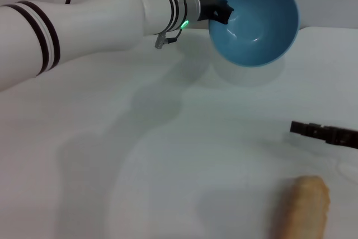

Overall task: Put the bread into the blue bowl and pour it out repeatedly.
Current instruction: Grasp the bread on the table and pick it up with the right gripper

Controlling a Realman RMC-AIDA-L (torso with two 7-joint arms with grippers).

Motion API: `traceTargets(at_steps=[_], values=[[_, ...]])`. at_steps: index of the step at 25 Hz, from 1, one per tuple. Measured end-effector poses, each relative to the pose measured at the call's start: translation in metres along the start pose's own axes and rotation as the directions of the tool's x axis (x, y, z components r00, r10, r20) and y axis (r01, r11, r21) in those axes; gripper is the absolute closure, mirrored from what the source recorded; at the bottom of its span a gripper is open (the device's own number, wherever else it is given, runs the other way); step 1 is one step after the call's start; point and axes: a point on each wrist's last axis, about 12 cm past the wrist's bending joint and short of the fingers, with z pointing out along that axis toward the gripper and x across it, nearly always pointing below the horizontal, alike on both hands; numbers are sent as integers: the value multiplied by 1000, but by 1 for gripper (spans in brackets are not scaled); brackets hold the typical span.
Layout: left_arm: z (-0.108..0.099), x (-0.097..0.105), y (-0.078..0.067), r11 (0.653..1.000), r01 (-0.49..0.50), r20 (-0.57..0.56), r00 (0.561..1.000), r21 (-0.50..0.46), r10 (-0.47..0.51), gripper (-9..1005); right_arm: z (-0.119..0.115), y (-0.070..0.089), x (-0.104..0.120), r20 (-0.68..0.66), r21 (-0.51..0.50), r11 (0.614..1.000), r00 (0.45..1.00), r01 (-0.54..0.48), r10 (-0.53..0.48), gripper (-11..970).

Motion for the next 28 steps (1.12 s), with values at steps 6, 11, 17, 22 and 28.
traceTargets(at_steps=[6,11,17,22,28], values=[[0,3,1,1000,4,-4,1000,-3,-4,997,4,2,0,-44,2,999,998,-47,47,148],[-1,5,2,1000,6,-6,1000,-5,-6,997,12,6,4,-121,5,996,989,-89,89,149],[-1,9,3,1000,12,-11,1000,-8,-12,996,5,3,9,-198,55,989,969,-137,145,149],[-1,10,3,1000,14,-14,1000,-9,-14,996,-5,3,5,-226,65,990,964,-128,140,150],[-1,10,3,1000,17,-13,1000,-8,-17,997,-14,2,4,-304,104,987,941,-123,149,150]])
